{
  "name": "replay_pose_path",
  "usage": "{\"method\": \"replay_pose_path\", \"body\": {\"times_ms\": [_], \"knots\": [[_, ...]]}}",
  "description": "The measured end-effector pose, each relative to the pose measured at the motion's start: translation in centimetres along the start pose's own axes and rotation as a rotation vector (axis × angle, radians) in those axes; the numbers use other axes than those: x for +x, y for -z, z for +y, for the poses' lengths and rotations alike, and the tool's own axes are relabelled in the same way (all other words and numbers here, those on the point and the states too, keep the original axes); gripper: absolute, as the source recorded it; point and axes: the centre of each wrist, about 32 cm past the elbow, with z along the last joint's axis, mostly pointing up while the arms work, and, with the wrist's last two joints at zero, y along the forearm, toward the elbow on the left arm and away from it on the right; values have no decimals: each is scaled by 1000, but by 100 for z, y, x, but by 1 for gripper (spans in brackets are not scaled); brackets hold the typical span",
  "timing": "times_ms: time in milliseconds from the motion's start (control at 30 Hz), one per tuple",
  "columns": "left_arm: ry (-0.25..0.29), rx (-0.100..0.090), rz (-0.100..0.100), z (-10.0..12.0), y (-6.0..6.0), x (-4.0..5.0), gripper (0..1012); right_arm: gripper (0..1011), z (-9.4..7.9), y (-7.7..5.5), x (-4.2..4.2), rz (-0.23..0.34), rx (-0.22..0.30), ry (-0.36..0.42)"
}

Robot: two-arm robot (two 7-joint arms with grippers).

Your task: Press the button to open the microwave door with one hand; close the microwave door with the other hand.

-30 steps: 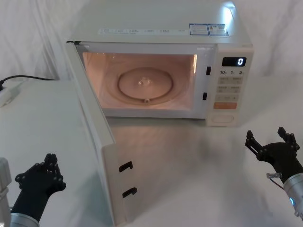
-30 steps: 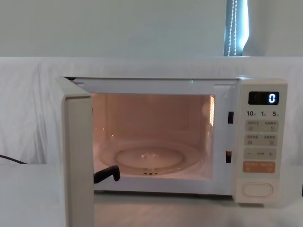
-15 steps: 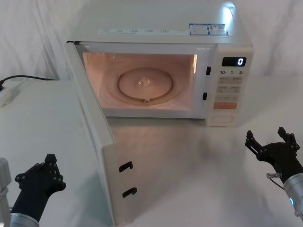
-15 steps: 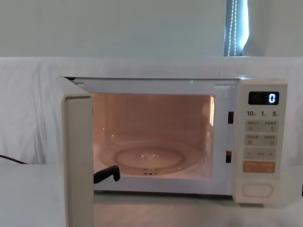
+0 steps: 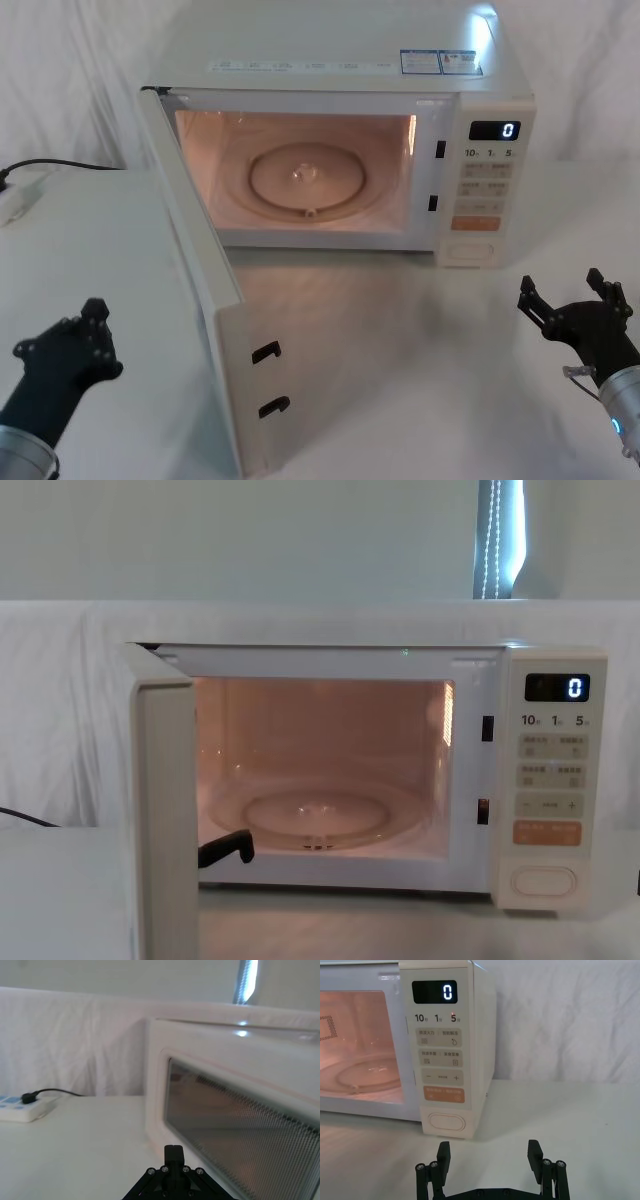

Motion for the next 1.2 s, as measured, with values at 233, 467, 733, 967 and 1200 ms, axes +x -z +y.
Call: {"method": "replay_pose_path", "body": {"times_ms": [233,467,733,967,1200], "knots": [[83,-8,50,-58,-247,134,0,1002,0,0,0,0,0,0],[157,-16,74,-127,-459,193,0,1002,0,0,0,0,0,0],[212,2,97,-195,-550,202,0,1002,0,0,0,0,0,0],[251,13,103,-266,-570,165,0,1002,0,0,0,0,0,0],[283,27,91,-365,-545,103,0,1002,0,0,0,0,0,0]]}}
